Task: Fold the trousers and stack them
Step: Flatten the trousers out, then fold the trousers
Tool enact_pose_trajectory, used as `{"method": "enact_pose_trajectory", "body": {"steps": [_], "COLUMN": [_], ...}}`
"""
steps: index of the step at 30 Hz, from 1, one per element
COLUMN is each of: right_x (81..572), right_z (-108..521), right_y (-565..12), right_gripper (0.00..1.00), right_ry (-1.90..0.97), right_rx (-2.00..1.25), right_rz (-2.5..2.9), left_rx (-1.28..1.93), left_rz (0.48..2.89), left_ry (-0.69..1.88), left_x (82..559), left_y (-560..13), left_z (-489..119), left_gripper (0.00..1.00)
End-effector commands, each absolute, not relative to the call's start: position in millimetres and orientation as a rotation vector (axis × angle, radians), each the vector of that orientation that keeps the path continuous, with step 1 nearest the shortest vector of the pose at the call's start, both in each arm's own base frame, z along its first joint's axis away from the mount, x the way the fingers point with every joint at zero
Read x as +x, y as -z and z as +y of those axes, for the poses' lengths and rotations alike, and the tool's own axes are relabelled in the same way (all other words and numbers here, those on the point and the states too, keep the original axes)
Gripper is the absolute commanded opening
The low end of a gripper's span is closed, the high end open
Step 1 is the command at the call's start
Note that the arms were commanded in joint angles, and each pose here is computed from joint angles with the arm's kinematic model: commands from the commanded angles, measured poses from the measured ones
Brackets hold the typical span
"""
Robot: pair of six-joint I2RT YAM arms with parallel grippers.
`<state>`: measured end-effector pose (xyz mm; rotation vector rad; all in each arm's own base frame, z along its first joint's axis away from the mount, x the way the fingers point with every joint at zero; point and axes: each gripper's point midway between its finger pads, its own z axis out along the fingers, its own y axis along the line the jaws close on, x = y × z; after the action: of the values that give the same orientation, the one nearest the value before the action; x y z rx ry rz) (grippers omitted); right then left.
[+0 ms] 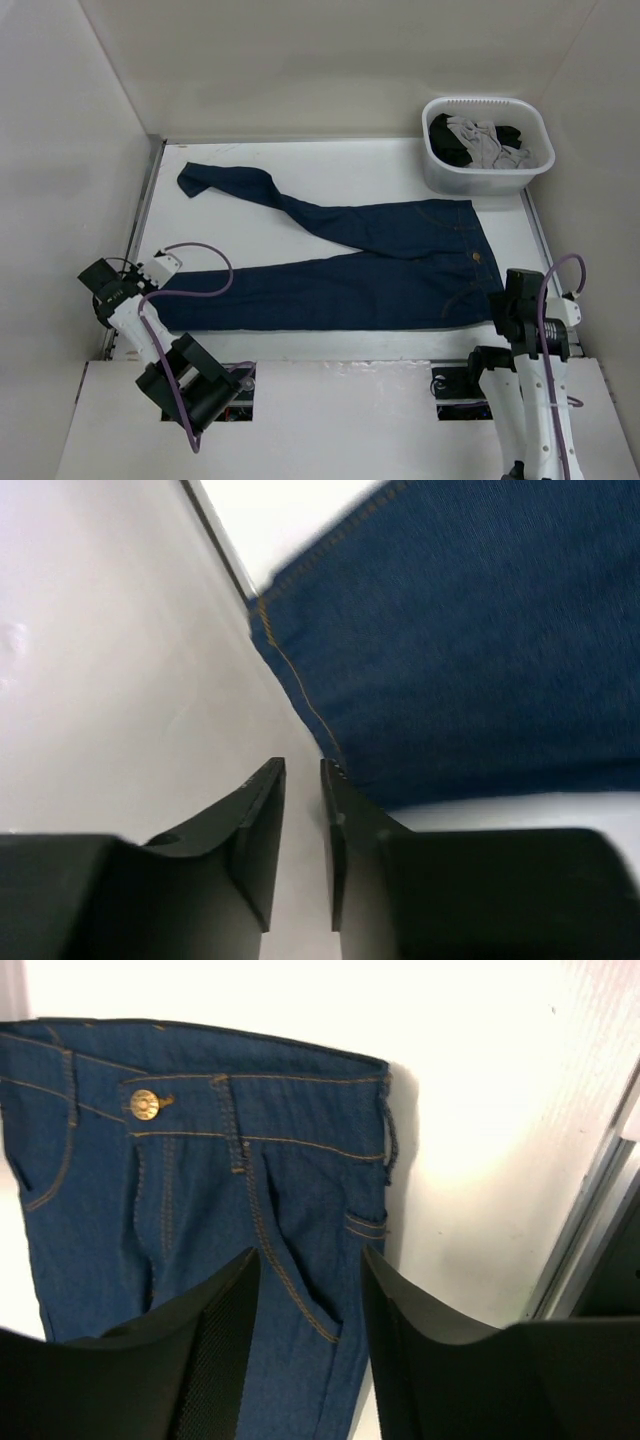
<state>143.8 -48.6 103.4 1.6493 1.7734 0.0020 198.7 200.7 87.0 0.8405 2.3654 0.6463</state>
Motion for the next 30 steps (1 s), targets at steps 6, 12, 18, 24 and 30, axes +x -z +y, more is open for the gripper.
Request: {"method": "enact_pose_trajectory", "body": {"steps": [6,12,18,24,30], "right_x": [200.2,246.4,300.2,339.1,355.9], "right_z": [-56.5,-60.6,-62.0,-39.0,-40.7], "right_y": [-149.6,-146.8,-186.4,-208.4,-204.7], "right_gripper": [0.64,0.7,0.7,0.71,0.74], "right_ry": [-0.045,-0.027,-0.137,-0.202,-0.178], "right_rx": [1.471,1.391,1.245,1.019,1.035], "right_rz": [1.733,1.831,1.716,1.71,1.737], "left_rx": [1.043,1.038,0.667,0.596,0.45], "left_rz": [2.462,2.239,2.124,2.242,2.317], "left_ry": [-0.795,-0.756,-0.53,-0.291,-0.209], "left_x": [174.1,253.2,387.0,491.3,542.7], "left_y": [-119.2,-138.4,-198.2,-177.5,-138.5], "left_z": [229.5,203.2,155.8,120.5,131.9], "left_gripper": [0.48,0.62,0.66,0.67,0.67]}}
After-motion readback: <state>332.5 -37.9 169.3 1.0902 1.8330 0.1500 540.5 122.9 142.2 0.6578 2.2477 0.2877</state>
